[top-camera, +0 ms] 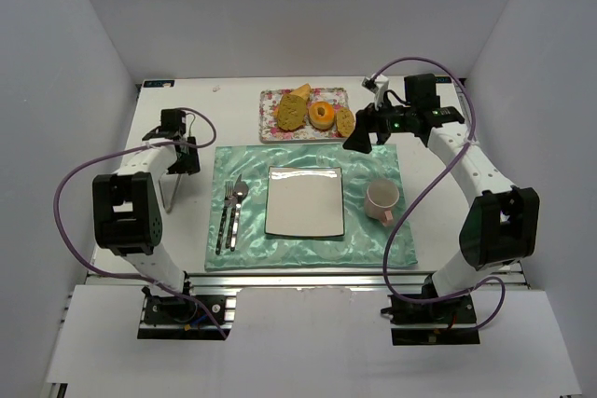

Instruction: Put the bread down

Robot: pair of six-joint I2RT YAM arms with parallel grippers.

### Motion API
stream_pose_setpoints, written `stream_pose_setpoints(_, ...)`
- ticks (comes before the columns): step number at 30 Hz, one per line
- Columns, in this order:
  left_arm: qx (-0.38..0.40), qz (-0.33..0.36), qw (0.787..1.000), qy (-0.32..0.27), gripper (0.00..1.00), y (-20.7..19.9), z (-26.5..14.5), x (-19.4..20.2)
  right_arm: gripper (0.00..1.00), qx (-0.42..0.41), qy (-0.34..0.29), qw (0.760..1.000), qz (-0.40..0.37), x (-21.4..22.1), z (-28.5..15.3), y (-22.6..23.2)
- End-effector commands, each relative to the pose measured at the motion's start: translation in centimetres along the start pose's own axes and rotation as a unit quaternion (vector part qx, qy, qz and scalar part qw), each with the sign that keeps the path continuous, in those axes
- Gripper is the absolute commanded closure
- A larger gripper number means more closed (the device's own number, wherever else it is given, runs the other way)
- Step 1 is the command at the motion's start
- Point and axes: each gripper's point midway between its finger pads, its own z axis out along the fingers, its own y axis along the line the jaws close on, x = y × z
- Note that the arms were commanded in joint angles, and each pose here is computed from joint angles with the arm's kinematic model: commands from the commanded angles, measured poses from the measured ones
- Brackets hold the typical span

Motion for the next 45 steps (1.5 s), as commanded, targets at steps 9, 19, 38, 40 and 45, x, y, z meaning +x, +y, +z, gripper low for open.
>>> stream_pose_setpoints(9,0.026,0.036,0.999,0.006,0.08,1.4,0.6,0.6,0.11,-0.003,-0.018,1.000,-0.013,-2.1,0.2,-0.6)
stream_pose_setpoints(19,0.052,0.020,0.998,0.010,0.08,1.5,2.5,0.8,0.11,-0.004,-0.020,1.000,-0.022,-3.0,0.1,-0.8)
stream_pose_setpoints(38,0.133,-0.015,0.991,0.013,0.11,-0.5,5.2,1.2,0.11,0.000,-0.022,0.999,-0.029,-3.7,-0.5,-0.4)
stream_pose_setpoints(40,0.132,-0.022,0.991,0.011,0.15,-0.6,5.3,1.3,0.11,0.001,-0.023,0.999,-0.030,-3.8,-0.5,-0.4)
stream_pose_setpoints(45,0.108,-0.029,0.994,0.013,0.47,0.2,5.5,1.5,0.11,0.001,-0.026,0.999,-0.032,-3.9,-0.8,-0.2)
